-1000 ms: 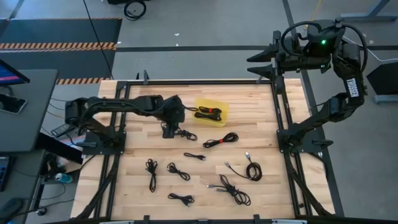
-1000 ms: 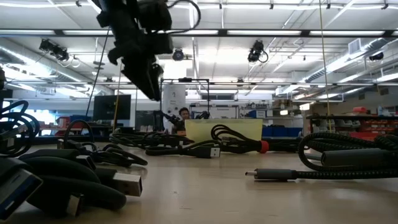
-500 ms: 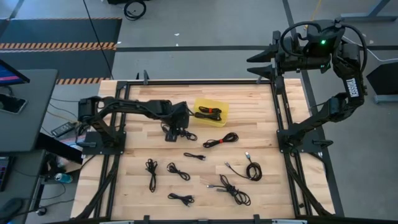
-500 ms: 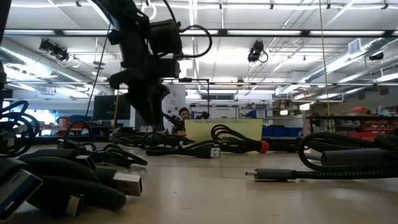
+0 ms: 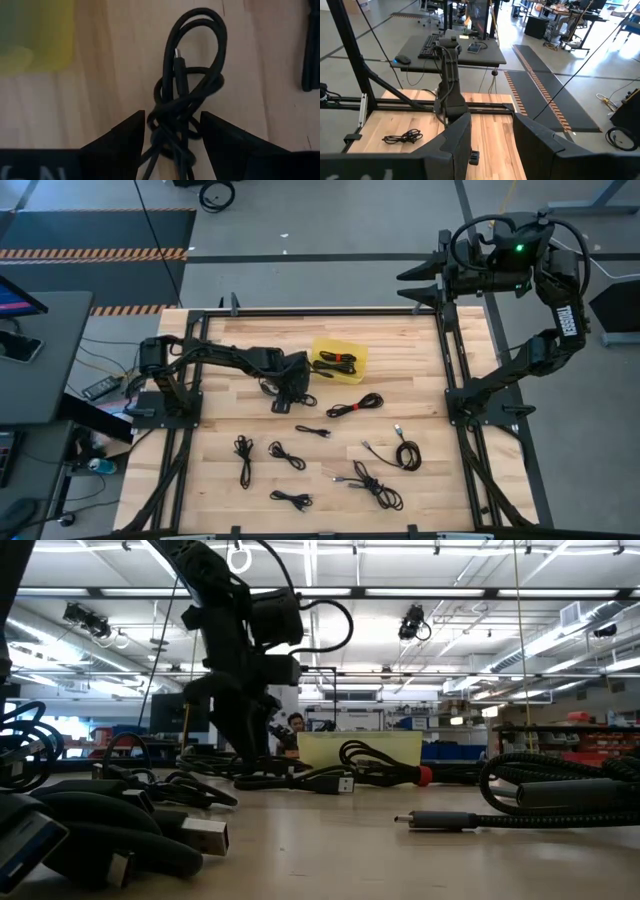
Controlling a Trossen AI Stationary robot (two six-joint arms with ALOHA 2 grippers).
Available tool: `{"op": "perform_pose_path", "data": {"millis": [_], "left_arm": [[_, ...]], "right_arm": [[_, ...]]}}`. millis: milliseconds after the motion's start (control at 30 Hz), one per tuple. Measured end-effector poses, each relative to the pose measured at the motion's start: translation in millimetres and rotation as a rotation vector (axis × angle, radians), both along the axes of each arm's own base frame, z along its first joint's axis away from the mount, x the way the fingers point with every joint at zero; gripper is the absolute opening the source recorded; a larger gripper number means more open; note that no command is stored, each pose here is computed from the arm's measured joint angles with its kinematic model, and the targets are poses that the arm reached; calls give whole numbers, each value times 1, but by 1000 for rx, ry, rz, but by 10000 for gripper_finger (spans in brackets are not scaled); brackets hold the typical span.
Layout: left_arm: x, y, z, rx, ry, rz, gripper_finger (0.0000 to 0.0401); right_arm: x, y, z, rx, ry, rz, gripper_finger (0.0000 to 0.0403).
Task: Pick and place USB-C Cables
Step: Put the black charger cable into the yellow bin
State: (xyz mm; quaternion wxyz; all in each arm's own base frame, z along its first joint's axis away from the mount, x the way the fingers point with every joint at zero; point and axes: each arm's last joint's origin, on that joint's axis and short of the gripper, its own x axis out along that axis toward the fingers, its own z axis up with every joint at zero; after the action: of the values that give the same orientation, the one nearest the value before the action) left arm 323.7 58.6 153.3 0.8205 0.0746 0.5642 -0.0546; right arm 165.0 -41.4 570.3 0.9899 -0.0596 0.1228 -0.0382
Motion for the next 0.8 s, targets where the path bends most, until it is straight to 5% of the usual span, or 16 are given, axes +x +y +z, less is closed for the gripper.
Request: {"op": "perform_pose_path", "data": {"millis": [333,667,800], "left_arm": [[1,0,-5,-15,16,37,187],[1,0,-2,-67,22,124,53],[10,-1,20,-80,27,113,50]], "right_arm": [[0,0,0,0,0,0,152],[0,0,0,0,0,0,152],[0,0,0,0,0,0,152]]}}
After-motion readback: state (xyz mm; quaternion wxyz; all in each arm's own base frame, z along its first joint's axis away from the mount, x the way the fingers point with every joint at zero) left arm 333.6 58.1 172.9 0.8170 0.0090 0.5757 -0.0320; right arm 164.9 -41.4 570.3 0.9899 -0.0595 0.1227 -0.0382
